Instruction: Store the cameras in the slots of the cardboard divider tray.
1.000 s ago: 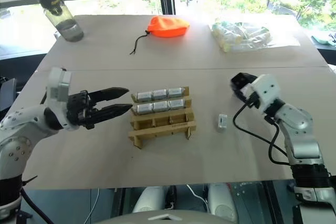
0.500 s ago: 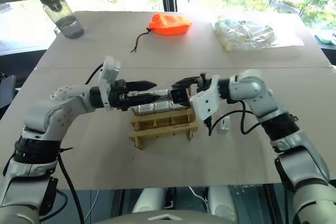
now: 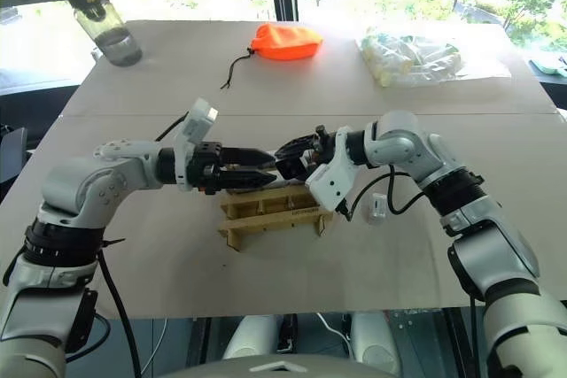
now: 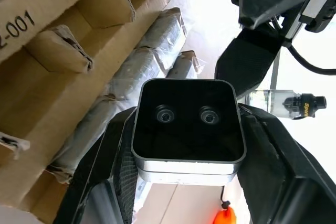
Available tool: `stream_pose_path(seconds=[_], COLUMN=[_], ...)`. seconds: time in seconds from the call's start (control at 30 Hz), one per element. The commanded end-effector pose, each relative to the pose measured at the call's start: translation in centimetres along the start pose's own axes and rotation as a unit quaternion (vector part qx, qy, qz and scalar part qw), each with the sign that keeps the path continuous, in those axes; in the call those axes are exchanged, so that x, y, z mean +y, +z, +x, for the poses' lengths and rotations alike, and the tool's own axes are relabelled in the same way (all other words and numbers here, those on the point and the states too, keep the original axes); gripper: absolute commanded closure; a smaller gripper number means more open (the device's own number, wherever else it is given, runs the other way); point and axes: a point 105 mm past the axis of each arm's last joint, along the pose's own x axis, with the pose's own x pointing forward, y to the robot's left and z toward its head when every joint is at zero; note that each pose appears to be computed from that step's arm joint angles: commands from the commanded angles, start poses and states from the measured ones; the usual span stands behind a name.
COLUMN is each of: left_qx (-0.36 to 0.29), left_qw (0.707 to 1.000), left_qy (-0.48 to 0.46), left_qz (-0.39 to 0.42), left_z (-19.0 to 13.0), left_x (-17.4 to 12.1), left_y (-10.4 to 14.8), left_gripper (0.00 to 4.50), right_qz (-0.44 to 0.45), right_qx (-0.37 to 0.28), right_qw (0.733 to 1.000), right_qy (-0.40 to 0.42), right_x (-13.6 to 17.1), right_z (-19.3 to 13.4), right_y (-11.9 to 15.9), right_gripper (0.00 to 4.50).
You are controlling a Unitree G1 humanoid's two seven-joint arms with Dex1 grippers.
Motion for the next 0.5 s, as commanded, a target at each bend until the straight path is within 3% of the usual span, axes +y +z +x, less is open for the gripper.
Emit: stream_pose_path(seconds=[0.03, 0.5], left_qx=[0.004, 0.006], left_qw=[1.000, 1.000], left_qy=[-0.013, -0.014], left_qz=[0.016, 0.027], left_z=[0.1, 0.8], left_x=[-0.5, 0.1], left_y=[0.7, 0.9], left_gripper=[1.53, 1.53], right_qz=[-0.037, -0.047], right_qx=[-0.015, -0.041], right_qw=[0.999, 0.998], right_qy=[-0.021, -0.028], right_x=[-1.8, -2.1], right_z=[0.1, 0.9], right_y=[0.8, 2.3], right_gripper=[2.49, 2.49])
